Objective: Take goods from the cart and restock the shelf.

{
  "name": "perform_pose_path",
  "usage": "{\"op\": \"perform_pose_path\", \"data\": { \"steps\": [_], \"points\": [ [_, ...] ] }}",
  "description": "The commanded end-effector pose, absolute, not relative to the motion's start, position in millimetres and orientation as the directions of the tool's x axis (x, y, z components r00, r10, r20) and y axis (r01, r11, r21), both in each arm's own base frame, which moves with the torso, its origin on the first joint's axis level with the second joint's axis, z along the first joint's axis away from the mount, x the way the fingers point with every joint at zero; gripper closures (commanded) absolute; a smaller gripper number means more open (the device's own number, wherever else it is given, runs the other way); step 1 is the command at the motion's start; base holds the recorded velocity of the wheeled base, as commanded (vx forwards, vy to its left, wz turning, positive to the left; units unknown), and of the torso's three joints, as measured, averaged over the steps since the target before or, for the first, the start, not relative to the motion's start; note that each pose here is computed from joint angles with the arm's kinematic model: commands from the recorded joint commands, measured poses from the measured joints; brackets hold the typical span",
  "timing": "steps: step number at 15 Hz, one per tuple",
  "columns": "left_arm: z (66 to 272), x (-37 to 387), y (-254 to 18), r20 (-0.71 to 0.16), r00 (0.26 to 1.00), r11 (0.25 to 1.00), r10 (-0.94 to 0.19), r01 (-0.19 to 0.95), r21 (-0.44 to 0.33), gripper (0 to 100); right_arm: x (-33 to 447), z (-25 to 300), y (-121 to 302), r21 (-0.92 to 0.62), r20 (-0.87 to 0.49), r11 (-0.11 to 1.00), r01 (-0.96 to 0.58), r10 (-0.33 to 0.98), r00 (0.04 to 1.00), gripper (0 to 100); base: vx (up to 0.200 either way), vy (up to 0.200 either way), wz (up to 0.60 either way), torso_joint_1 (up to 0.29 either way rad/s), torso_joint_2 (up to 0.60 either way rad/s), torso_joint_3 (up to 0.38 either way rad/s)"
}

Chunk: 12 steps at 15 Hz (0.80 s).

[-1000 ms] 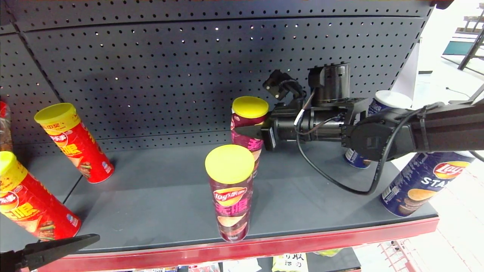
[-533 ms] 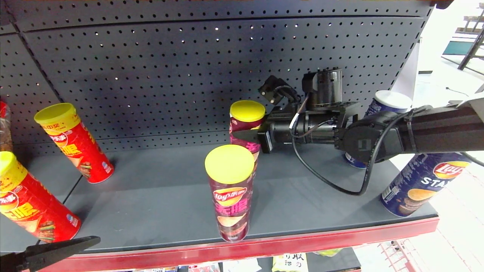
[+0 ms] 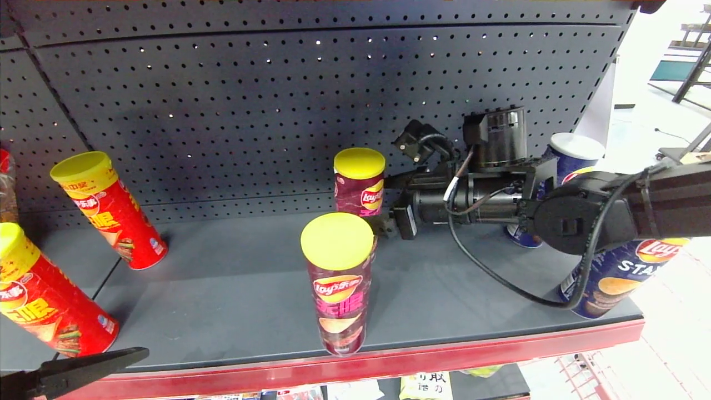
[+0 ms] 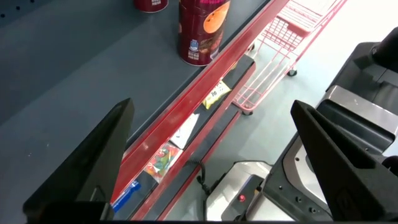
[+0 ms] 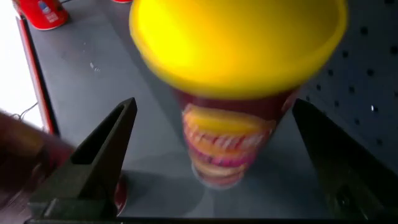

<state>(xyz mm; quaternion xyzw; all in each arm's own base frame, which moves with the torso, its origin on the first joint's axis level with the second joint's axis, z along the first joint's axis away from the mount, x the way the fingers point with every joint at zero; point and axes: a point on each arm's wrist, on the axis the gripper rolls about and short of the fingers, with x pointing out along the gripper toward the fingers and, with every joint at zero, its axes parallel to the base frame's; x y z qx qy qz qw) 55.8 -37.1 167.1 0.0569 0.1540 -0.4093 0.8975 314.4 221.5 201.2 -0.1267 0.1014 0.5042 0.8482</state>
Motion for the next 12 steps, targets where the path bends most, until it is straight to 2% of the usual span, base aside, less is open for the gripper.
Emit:
{"op": "perform_pose_path", "data": {
  "steps": [1,7,12],
  "points": [
    [167,60,-39,-0.339,0.612,0.660,-0.714,0.750,-0.036,0,287,218,201,-0.130,-0.287,0.493,-0.860,0.812,0.508,0,0.000,0.000,0.00,0.000,0.00,0.000],
    [169,75,-46,-0.384,0.601,0.667,-0.701,0.743,-0.055,0,232,223,159,-0.139,-0.296,0.538,-0.832,0.779,0.553,0,0.000,0.000,0.00,0.000,0.00,0.000],
    [157,102,-55,-0.511,0.598,0.727,-0.617,0.681,-0.081,0,144,225,99,-0.125,-0.223,0.574,-0.810,0.779,0.586,0,0.000,0.000,0.00,0.000,0.00,0.000]
  ]
}}
